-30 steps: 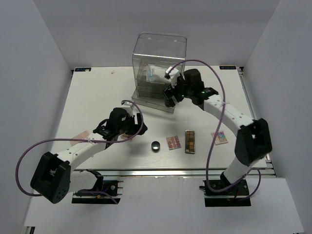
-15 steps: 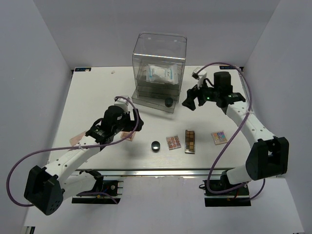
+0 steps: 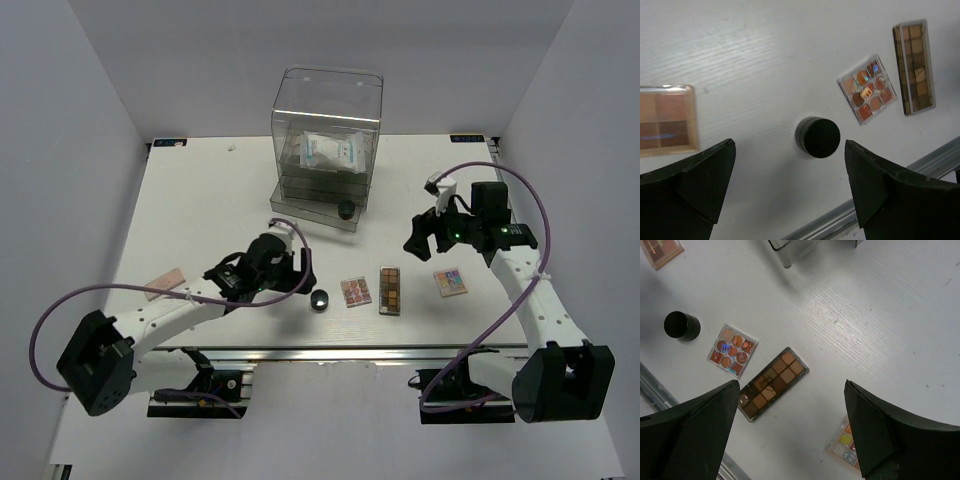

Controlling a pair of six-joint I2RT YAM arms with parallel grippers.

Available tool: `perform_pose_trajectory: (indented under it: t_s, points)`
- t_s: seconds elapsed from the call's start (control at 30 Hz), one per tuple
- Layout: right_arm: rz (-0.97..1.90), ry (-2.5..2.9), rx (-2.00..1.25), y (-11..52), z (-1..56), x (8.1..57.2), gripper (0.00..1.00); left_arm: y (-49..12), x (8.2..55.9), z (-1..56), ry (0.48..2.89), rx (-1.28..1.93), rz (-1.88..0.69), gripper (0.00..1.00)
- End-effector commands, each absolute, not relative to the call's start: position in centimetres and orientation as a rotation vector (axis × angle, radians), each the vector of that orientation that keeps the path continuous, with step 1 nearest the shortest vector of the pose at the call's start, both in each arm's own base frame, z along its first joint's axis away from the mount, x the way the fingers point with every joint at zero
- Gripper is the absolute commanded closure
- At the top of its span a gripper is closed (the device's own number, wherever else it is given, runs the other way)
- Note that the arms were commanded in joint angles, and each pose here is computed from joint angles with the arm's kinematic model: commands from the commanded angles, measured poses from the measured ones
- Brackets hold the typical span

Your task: Organize the makeup

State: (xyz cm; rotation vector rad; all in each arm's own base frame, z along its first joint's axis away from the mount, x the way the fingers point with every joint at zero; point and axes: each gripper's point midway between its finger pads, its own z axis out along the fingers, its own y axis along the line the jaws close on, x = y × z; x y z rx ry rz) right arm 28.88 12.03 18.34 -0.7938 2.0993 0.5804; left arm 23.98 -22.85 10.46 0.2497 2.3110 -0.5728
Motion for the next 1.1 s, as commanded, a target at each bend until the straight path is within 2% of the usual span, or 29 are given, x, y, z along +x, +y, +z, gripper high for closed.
perform_pose_trajectory:
  t_s: [0.0,0.27,0.67,1.07]
  points:
    - [0.580,2.120,-0.776,11.1,18.2,27.9,0.11,-25.3,23.0,11.4,2.304,0.288,-0.568,0.02]
    - [0.568,2.144,-0.759,9.7,17.5,27.2,0.11,-27.6,21.5,9.5,2.325,0.363,-0.510,0.02]
    - [0.608,2.114,-0.735,10.1,18.3,26.2,0.11,-27.3,23.2,5.5,2.398,0.289,-0.202,0.03]
    - [0.627,2.141,-0.719,10.2,17.8,26.8,0.11,-27.9,22.9,3.4,2.452,0.279,-0.162,0.25]
